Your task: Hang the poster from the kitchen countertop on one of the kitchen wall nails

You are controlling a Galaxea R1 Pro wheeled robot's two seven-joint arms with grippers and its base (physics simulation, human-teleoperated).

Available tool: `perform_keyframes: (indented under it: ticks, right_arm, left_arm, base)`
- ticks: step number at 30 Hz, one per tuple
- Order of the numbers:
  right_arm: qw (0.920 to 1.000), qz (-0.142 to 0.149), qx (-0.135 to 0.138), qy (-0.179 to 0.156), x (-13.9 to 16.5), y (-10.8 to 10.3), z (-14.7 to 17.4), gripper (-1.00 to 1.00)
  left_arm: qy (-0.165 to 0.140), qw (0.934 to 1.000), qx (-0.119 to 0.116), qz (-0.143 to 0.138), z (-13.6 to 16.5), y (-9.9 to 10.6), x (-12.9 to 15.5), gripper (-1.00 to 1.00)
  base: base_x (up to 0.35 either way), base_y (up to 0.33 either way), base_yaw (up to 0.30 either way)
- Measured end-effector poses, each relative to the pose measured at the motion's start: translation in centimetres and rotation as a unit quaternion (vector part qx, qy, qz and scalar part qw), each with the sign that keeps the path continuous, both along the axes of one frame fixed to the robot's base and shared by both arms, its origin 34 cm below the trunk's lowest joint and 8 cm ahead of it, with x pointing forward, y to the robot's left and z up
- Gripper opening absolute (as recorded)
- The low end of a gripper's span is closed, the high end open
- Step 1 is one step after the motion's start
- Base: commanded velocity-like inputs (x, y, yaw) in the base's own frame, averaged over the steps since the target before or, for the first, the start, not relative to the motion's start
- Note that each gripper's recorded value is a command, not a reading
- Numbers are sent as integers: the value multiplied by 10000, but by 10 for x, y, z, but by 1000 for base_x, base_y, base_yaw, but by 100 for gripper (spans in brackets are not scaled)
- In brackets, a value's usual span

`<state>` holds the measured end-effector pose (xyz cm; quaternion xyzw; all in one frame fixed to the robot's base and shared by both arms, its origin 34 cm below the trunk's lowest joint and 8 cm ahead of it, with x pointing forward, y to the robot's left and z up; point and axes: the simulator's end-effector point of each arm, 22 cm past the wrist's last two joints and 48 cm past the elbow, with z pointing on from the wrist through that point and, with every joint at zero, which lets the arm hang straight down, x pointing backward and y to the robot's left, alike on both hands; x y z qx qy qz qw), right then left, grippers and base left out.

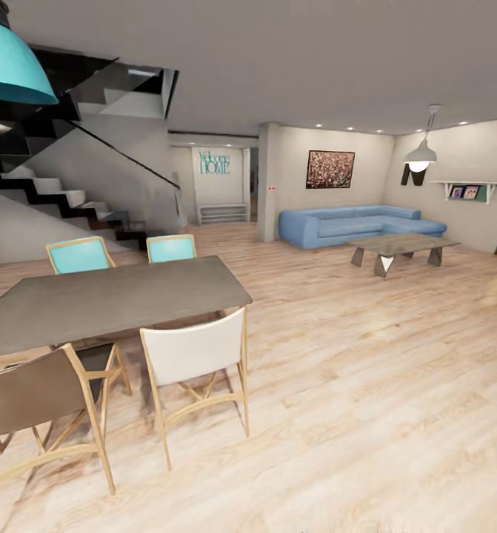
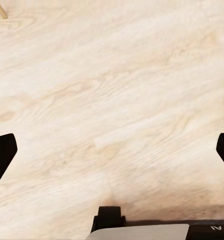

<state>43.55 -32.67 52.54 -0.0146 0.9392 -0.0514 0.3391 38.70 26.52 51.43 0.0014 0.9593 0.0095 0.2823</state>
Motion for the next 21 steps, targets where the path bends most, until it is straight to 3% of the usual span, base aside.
perform_keyframes:
  ticks: [5, 11, 21]
  right_arm:
    - [10000, -9, -9, 1, 0, -1, 0, 100]
    - [10000, -11, -11, 0, 0, -1, 0, 100]
    - [10000, -6, -13, -16, 1, -1, 1, 100]
  left_arm:
    - [2, 10000, 0, -1, 0, 0, 0, 100]
    - [3, 10000, 0, 1, 0, 0, 0, 100]
    - [-15, 10000, 0, -1, 1, 0, 1, 100]
  base:
    - [-61, 52, -245]
    - [-158, 135, -90]
    - [-24, 20, -223]
